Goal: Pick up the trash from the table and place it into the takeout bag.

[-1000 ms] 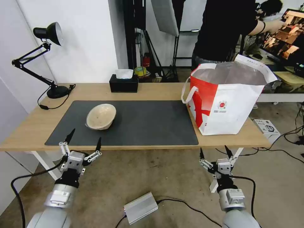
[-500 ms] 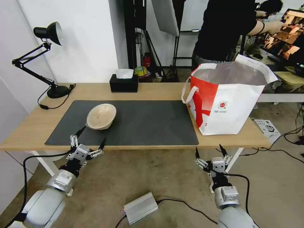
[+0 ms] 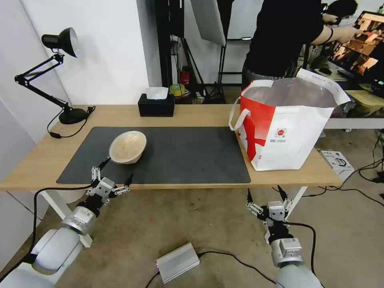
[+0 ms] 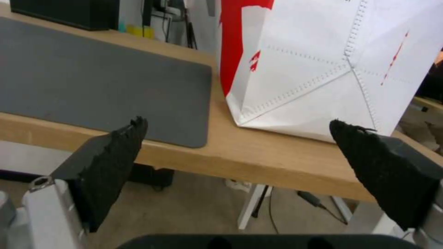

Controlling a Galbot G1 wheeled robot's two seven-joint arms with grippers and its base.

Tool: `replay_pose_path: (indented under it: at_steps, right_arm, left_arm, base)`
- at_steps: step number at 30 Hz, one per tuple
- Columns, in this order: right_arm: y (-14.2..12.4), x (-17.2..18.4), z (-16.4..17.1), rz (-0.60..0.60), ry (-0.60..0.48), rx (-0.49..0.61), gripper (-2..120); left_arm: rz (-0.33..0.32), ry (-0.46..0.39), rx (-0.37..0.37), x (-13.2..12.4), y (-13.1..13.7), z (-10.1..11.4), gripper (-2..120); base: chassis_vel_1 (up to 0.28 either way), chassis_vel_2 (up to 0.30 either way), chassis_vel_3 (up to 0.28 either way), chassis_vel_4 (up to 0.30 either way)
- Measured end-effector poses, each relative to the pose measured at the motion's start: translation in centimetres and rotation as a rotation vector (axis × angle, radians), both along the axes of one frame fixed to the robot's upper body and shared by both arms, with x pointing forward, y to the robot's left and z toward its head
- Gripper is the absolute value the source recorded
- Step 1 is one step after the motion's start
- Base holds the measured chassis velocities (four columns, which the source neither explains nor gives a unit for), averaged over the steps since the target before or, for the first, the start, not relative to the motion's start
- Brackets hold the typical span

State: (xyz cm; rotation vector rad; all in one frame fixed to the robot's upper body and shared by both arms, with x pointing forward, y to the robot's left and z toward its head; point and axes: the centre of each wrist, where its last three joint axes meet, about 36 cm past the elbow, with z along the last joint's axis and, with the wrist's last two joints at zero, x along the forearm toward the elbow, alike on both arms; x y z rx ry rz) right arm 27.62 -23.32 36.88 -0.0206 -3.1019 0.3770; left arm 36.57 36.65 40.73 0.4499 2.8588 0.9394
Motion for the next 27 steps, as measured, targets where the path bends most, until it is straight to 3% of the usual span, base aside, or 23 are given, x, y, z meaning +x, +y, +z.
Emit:
replay_pose_path:
  at_steps: [13, 27]
  right_arm:
    - [-0.3, 0.1, 0.0, -0.011, -0.001, -0.002, 100]
    - [-0.2, 0.2, -0.2, -0.021, 0.0, 0.002, 100]
  left_arm:
    - [-0.064, 0.017, 0.062, 1.7, 0.4, -0.8, 100]
    - [-0.075, 0.004, 0.107, 4.7, 0.8, -0.8, 100]
  base:
    - [0.0, 0.0, 0.0, 0.0]
    - [0.0, 0.0, 0.0, 0.0]
